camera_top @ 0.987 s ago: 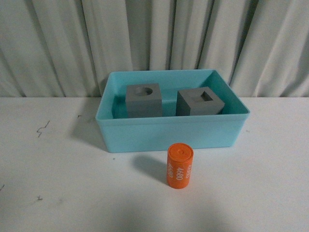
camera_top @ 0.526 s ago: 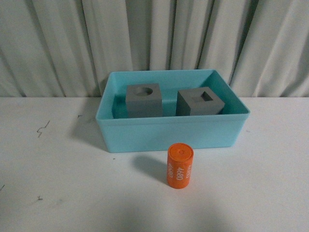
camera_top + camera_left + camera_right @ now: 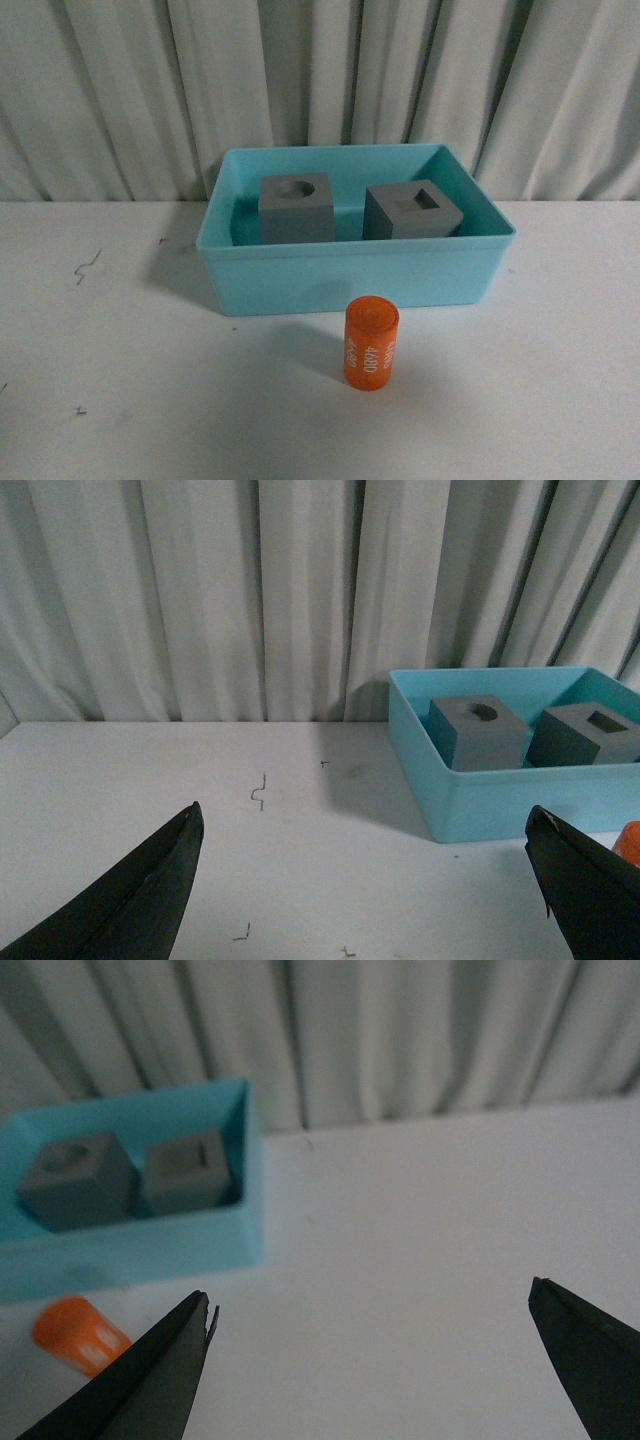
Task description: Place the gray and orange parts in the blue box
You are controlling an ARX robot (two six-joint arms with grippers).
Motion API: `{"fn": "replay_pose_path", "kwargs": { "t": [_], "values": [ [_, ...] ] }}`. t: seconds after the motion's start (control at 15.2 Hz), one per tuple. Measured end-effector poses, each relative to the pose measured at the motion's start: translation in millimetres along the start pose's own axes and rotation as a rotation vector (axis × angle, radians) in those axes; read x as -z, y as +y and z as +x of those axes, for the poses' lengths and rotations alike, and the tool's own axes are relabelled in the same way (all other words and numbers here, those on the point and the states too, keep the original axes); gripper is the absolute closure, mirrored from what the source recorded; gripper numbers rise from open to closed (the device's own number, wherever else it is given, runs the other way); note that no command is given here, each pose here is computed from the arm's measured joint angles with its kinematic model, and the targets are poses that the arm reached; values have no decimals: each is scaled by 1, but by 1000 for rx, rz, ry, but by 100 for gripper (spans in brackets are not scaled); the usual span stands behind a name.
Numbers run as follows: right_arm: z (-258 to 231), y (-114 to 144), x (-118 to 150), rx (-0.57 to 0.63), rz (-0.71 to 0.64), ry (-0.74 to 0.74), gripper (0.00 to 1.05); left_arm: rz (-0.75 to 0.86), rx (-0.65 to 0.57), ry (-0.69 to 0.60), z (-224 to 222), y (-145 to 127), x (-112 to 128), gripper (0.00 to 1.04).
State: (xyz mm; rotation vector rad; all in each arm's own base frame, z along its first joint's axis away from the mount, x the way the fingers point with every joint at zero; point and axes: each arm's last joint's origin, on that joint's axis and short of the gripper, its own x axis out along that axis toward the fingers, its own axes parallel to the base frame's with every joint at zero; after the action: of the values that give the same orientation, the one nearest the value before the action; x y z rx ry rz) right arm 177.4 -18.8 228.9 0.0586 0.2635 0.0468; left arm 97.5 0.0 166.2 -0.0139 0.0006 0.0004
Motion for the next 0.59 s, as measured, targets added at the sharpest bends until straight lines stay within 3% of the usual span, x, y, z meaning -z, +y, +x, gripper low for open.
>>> {"fn": "replay_pose_path", "kwargs": {
  "t": [0.13,0.2,0.33,0.46,0.59],
  "values": [
    [39,10,-26,-129,-65,12,6,0,0,-1,0,0,0,7],
    [68,23,-25,-240,-108,100,6,0,0,0,0,0,0,7],
    [105,59,-7,-410,-186,256,6,0,0,-1,0,0,0,7],
    [119,98,0,-549,-297,297,6,0,0,0,0,0,0,7],
    [129,130,16,-608,-401,334,6,0,0,0,0,0,0,7]
  ]
}}
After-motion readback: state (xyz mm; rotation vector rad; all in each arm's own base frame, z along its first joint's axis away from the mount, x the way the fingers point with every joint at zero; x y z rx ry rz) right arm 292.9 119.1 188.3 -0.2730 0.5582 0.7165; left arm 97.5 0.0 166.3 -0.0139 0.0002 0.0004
